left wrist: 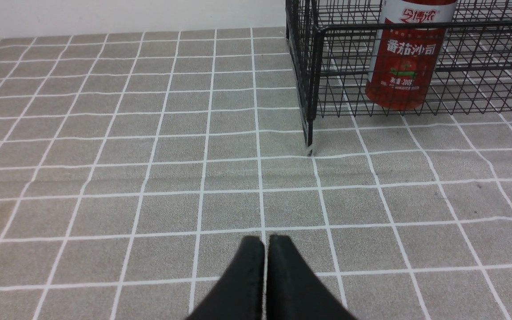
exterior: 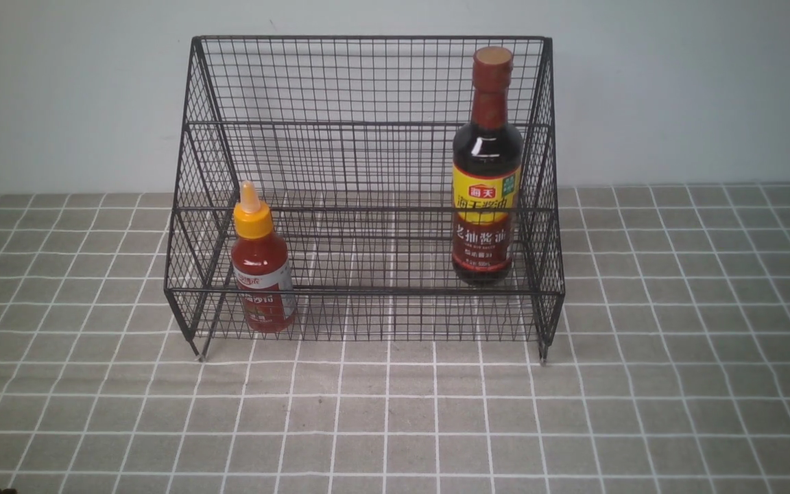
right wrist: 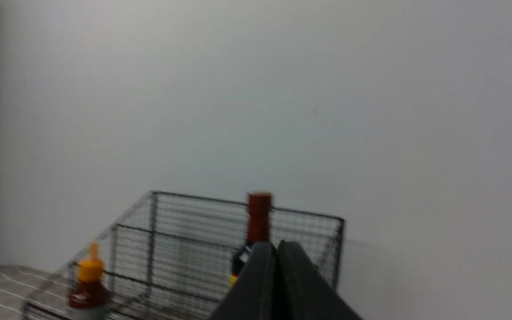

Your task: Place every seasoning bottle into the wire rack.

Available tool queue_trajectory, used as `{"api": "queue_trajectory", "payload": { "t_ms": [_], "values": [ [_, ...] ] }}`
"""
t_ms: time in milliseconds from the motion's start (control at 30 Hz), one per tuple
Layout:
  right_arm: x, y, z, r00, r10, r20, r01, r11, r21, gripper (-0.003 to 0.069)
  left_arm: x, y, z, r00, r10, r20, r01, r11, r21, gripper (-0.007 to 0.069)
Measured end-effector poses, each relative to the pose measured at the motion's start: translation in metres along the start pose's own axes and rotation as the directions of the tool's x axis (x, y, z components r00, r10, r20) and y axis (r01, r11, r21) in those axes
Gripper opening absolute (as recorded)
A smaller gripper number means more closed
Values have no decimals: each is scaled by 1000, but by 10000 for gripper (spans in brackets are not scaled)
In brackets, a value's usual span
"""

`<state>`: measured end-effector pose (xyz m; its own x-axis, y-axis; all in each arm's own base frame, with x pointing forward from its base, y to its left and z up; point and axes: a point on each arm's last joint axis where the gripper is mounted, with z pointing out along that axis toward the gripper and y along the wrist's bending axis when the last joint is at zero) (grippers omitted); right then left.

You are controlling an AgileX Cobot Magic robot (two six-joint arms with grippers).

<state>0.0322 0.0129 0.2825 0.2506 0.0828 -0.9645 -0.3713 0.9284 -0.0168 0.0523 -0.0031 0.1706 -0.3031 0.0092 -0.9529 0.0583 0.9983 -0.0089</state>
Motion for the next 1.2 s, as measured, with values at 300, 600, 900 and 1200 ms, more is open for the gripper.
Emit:
{"api": "queue_trajectory", "payload": {
  "t_ms": [300,600,900,1200],
  "values": [
    [94,-18,-8,936,33,-350,91,939,333,-13,0,0,0,1000,0,0,0,1000,0,-7],
    [102,-19,-12,902,107,-419,65,924,377,-13,0,0,0,1000,0,0,0,1000,0,-7],
    [102,-19,-12,902,120,-415,53,923,382,-13,0,0,0,1000,0,0,0,1000,0,-7],
    [102,-19,-12,902,124,-413,49,922,384,-13,0,0,0,1000,0,0,0,1000,0,-7]
  ]
}}
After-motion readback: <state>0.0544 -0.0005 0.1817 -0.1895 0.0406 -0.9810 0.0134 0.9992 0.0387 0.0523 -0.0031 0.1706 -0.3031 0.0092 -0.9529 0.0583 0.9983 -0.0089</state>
